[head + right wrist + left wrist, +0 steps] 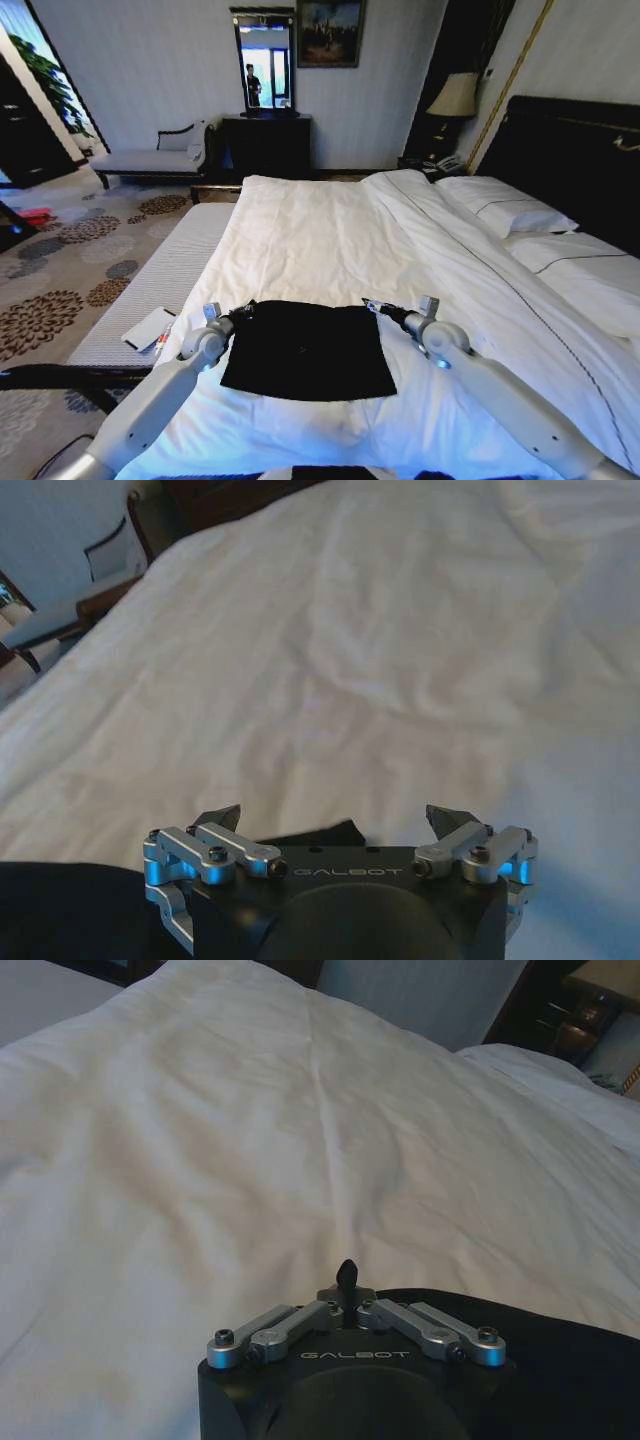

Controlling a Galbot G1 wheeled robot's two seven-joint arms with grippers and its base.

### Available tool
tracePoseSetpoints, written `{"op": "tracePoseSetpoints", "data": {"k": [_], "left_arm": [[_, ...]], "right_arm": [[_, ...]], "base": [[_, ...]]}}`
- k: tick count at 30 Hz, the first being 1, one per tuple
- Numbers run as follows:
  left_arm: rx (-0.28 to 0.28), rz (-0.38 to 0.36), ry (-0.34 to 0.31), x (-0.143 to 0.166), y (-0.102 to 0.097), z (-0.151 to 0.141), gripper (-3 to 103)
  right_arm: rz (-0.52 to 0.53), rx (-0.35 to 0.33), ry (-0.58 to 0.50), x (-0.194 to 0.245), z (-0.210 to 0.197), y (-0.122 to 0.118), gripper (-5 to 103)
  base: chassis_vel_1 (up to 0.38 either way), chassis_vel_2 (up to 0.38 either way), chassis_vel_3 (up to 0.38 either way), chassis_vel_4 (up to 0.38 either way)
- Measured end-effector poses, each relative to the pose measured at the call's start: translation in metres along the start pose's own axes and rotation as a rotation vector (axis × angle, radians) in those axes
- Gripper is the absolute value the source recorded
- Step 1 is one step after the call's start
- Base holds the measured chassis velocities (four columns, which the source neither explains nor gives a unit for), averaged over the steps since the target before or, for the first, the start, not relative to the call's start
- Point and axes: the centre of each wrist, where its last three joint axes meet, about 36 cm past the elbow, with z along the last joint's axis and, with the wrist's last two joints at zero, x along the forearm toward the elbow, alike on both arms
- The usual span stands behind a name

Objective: Fold the clothes on the bed.

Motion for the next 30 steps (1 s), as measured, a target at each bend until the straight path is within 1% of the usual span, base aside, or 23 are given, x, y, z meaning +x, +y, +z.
{"op": "tracePoseSetpoints", "data": {"k": [7, 13, 14, 16, 17, 18, 19, 20, 23, 24, 26, 27, 28, 29, 30], "left_arm": [[-0.003, 0.005, -0.001, 0.0, -0.003, 0.0, 1], [-0.013, 0.002, -0.002, 0.0, -0.002, 0.001, 1], [-0.012, 0.002, -0.002, 0.0, -0.003, 0.001, 1], [-0.012, 0.001, -0.003, 0.0, -0.003, 0.0, 1], [-0.012, 0.002, -0.005, 0.001, -0.003, 0.0, 1], [-0.012, 0.002, -0.005, 0.001, -0.003, 0.0, 1], [-0.012, 0.001, -0.005, 0.001, -0.003, -0.001, 1], [-0.012, 0.0, -0.006, 0.001, -0.003, -0.001, 1], [-0.011, -0.002, -0.006, 0.001, -0.003, -0.001, 1], [-0.011, -0.002, -0.006, 0.001, -0.003, -0.001, 1], [-0.01, -0.002, -0.005, 0.001, -0.003, 0.0, 1], [-0.009, -0.002, -0.005, 0.001, -0.003, 0.0, 1], [-0.009, -0.002, -0.005, 0.001, -0.003, 0.0, 1], [-0.009, -0.002, -0.005, 0.001, -0.003, 0.0, 1], [-0.008, -0.003, -0.005, 0.001, -0.004, 0.0, 1]], "right_arm": [[0.02, 0.004, 0.02, -0.008, 0.01, -0.006, 100], [0.01, 0.007, 0.038, -0.009, 0.017, -0.005, 101], [0.008, 0.006, 0.041, -0.01, 0.018, -0.004, 96], [0.006, 0.004, 0.043, -0.011, 0.019, -0.003, 96], [0.003, 0.003, 0.044, -0.011, 0.02, -0.002, 86], [0.003, 0.003, 0.044, -0.011, 0.02, -0.002, 86], [0.0, 0.003, 0.046, -0.011, 0.021, 0.0, 80], [-0.003, 0.004, 0.046, -0.011, 0.021, 0.001, 80], [-0.006, 0.004, 0.046, -0.011, 0.021, 0.002, 65], [-0.006, 0.004, 0.046, -0.011, 0.021, 0.002, 65], [-0.006, 0.005, 0.045, -0.011, 0.021, 0.002, 52], [-0.006, 0.005, 0.045, -0.011, 0.021, 0.002, 52], [-0.006, 0.004, 0.045, -0.01, 0.022, 0.002, 47], [-0.006, 0.004, 0.045, -0.01, 0.022, 0.002, 47], [-0.006, 0.005, 0.045, -0.01, 0.022, 0.003, 41]], "base": [[0.0, 0.0, 0.0, 0.0], [0.0, 0.0, 0.0, 0.0], [0.0, 0.0, 0.0, 0.0], [0.0, 0.0, 0.0, 0.0], [0.0, 0.0, 0.0, 0.0], [0.0, 0.0, 0.0, 0.0], [0.0, 0.0, 0.0, 0.0], [0.0, 0.0, 0.0, 0.0], [0.0, 0.0, 0.0, 0.0], [0.0, 0.0, 0.0, 0.0], [0.0, 0.0, 0.0, 0.0], [0.0, 0.0, 0.0, 0.0], [0.0, 0.0, 0.0, 0.0], [0.0, 0.0, 0.0, 0.0], [0.0, 0.0, 0.0, 0.0]]}}
